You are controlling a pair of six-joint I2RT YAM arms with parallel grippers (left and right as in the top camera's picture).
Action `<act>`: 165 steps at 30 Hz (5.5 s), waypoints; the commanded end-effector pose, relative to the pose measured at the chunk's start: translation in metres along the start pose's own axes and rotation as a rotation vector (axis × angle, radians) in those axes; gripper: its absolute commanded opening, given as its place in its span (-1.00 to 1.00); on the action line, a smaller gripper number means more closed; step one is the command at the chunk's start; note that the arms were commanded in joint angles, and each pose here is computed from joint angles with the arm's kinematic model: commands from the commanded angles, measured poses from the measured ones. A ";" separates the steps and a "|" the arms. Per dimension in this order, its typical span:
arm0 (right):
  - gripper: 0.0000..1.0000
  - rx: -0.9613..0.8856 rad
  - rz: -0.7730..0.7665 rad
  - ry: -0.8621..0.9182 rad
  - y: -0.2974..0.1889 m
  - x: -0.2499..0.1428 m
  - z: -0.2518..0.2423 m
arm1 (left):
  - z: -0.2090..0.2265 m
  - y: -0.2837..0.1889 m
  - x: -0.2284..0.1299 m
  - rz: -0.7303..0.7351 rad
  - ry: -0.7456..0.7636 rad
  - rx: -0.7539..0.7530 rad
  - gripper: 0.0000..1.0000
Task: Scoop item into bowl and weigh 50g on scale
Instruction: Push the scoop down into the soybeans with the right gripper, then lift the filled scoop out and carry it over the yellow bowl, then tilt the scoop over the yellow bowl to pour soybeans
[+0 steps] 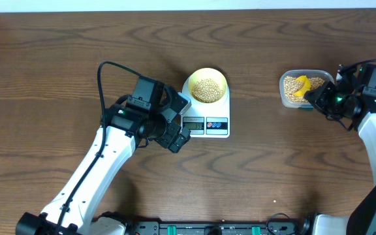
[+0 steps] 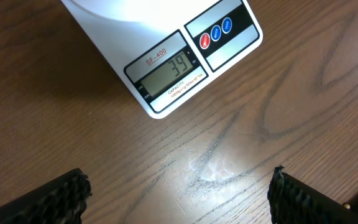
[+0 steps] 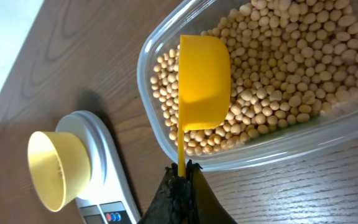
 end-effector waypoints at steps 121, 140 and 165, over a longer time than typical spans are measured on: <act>-0.98 0.616 0.094 -0.233 0.022 -0.048 0.187 | 0.000 0.000 -0.001 0.005 0.018 0.005 0.87; -0.98 0.591 0.145 -0.411 0.057 -0.070 0.178 | 0.000 0.000 -0.001 0.005 0.018 0.005 0.87; -0.98 0.633 0.088 -0.776 0.060 -0.090 0.185 | 0.000 0.000 -0.001 0.005 0.018 0.005 0.87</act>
Point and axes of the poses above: each gripper's point midway between its finger pads, its own y axis out along the fingers, its own z axis along the line the jaws close on, x = y × z, the point moved 4 cm from there along -y, back along the fingers
